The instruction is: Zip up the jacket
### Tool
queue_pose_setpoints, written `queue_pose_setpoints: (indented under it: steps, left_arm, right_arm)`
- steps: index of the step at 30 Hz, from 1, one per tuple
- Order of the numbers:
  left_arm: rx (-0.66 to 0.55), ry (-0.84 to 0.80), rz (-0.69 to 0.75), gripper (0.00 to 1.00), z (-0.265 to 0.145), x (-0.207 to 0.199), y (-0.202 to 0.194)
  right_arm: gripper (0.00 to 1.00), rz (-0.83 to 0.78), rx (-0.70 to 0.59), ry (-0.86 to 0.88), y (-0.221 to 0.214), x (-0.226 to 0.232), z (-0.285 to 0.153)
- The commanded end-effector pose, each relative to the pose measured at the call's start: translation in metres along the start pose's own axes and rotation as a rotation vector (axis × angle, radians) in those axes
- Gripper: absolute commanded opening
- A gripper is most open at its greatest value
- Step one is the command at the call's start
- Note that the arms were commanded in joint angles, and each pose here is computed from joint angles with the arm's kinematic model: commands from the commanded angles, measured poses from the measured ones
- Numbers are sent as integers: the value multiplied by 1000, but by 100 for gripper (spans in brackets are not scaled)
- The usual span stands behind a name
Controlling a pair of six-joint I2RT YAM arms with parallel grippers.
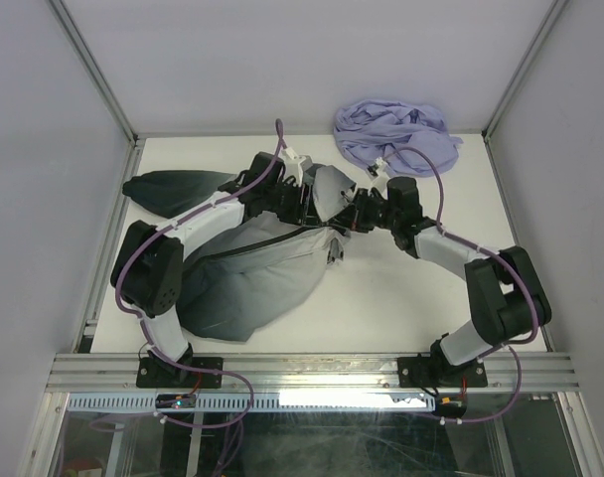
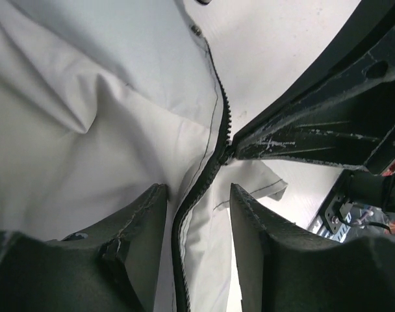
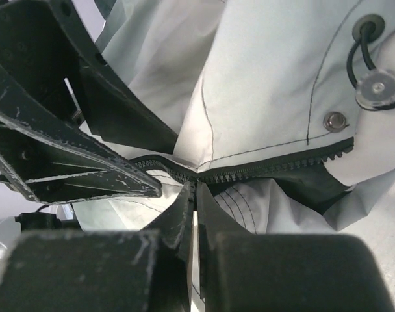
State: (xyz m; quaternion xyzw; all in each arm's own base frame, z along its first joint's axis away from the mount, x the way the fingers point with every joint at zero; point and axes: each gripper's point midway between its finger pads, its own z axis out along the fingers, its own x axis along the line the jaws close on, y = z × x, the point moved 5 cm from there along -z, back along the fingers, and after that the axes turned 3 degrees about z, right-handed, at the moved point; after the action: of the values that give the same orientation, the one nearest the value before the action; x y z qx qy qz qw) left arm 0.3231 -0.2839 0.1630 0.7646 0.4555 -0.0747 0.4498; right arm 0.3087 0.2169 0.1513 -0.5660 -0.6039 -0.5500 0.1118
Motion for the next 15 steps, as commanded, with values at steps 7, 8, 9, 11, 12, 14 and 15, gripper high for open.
queue_pose_setpoints:
  steps: [7,8,9,11,12,14,15]
  left_arm:
    - [7,-135,110,33,-5,-25,16]
    - [12,-134,115,34,-6,-25,15]
    - [16,-129,121,34,-7,-25,14]
    - [18,-111,131,32,-9,-23,13]
    - [19,-106,135,30,-10,-23,12]
    - [22,-108,137,23,-10,-23,13]
    - [23,-110,139,18,-11,-24,14]
  right_arm:
    - [0,-231,-89,-2,36,47,-13]
    - [0,-242,-93,-6,39,49,-14]
    - [0,-253,-95,-6,41,51,-14]
    - [0,-273,-99,-6,45,56,-16]
    - [0,-281,-100,-7,47,58,-16]
    - [0,-300,-100,-10,48,64,-17]
    - [0,-311,-102,-17,48,65,-17]
